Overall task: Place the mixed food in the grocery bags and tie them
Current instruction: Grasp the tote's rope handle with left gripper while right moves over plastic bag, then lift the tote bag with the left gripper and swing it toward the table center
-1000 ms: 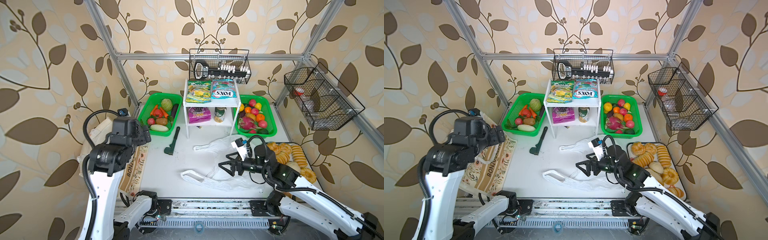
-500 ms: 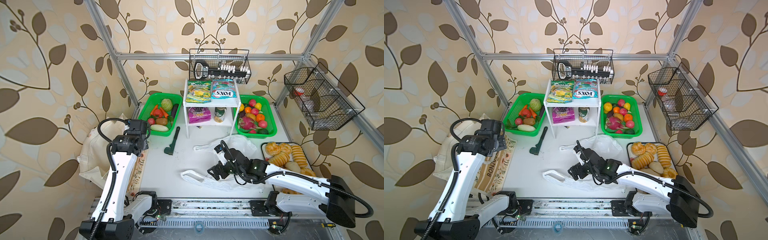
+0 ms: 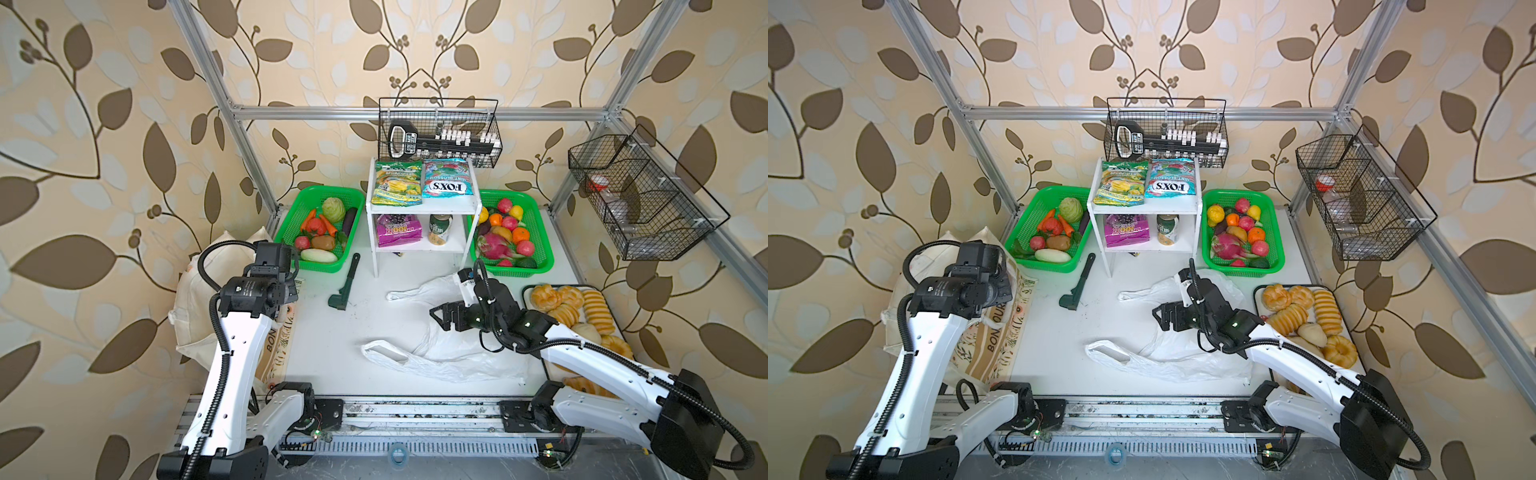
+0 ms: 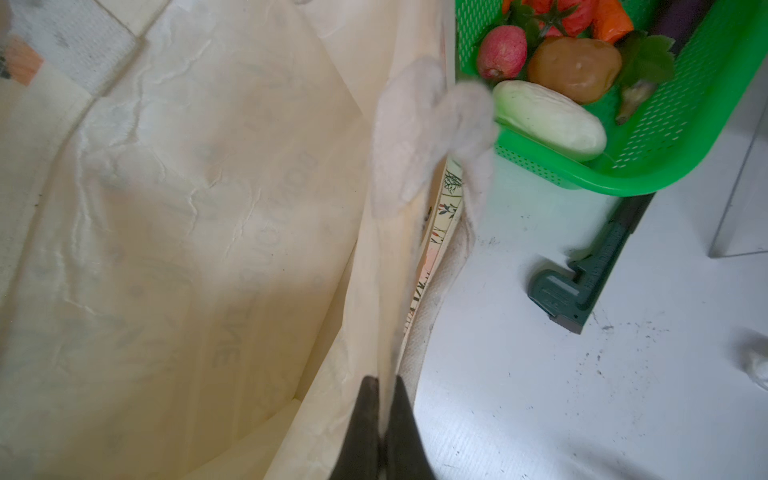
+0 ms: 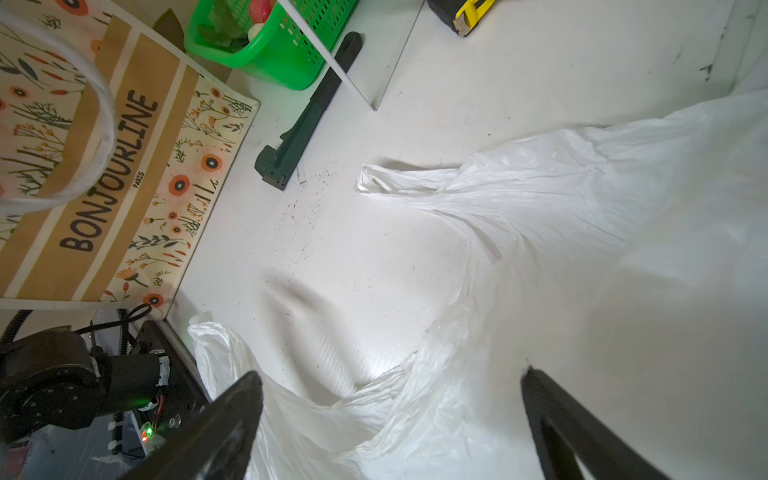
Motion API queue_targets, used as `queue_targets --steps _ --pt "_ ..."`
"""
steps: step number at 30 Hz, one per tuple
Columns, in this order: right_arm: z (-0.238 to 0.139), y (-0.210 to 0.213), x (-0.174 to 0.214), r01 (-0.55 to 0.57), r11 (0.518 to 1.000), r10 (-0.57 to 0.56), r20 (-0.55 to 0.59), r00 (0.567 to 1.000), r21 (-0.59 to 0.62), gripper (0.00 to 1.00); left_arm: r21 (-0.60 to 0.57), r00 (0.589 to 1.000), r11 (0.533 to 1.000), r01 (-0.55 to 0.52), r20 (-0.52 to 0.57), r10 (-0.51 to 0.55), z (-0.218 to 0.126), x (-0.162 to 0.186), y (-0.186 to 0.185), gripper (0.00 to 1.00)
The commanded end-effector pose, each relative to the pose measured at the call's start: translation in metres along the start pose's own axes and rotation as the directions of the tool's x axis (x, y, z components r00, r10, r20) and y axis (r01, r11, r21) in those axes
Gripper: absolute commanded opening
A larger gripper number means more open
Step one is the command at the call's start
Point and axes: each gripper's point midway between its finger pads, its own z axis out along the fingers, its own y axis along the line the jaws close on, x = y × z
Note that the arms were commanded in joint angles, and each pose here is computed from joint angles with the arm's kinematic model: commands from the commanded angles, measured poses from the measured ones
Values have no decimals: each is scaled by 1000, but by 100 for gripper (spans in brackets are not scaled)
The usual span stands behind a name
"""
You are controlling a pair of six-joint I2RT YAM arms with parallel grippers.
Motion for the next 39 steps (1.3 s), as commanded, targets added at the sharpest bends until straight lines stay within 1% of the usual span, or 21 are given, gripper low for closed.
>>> queue_targets --steps 1,4,6,10,12,14,16,18,19,23,25,28,30,31,34,35,37,39 --pt "-3 0 6 -23 999 22 -12 1000 -32 98 87 996 995 40 79 -47 -35 -14 1 0" --pt "-6 5 4 -34 998 34 -3 999 -58 98 129 984 989 76 149 -95 -61 -27 6 0" --pt "-7 8 2 -50 996 51 5 999 -71 98 186 975 978 94 182 -128 -78 -34 5 0" --pt "-10 8 -1 -69 995 71 24 997 -72 98 298 967 949 105 193 -167 -106 -39 -3 0" --pt "-11 6 -1 -69 995 72 33 997 -66 98 378 970 922 86 179 -164 -118 -37 -14 0" --pt "-13 5 -2 -73 996 75 40 996 -61 98 472 978 879 61 149 -148 -129 -32 -29 0" --pt "-13 5 -2 -75 995 78 43 996 -58 98 580 988 813 46 93 -123 -140 -24 -49 0" --pt "-13 5 -5 -78 995 81 48 996 -60 98 658 993 751 62 37 -115 -152 -18 -63 0" --pt "-12 5 -5 -82 995 84 48 995 -59 98 678 993 732 68 22 -113 -156 -17 -66 0" --pt "-10 8 -8 -103 992 106 49 993 -76 98 729 993 682 53 32 -111 -174 -17 -71 0" --pt "-9 11 -9 -115 989 119 48 992 -89 98 753 993 655 65 18 -120 -178 -16 -75 0" --pt "-8 14 -10 -128 987 133 47 990 -102 98 802 996 593 66 -18 -86 -182 -11 -88 0" --pt "-8 15 -11 -130 986 136 48 990 -104 98 848 999 529 40 -18 -45 -190 -6 -100 0" --pt "-8 14 -11 -132 986 137 47 989 -103 98 859 999 511 33 -19 -33 -192 -4 -103 0" --pt "-9 14 -9 -132 986 137 45 990 -101 98 871 999 490 37 -32 -18 -190 -1 -108 0" --pt "-8 13 -9 -132 986 137 45 989 -100 98 878 999 476 40 -40 -11 -191 0 -110 0" --pt "-8 13 -9 -132 986 137 43 990 -100 98 905 999 422 40 -47 7 -198 1 -116 0" --pt "-9 13 -8 -137 986 141 43 989 -100 98 935 999 353 32 -40 17 -211 2 -122 0"
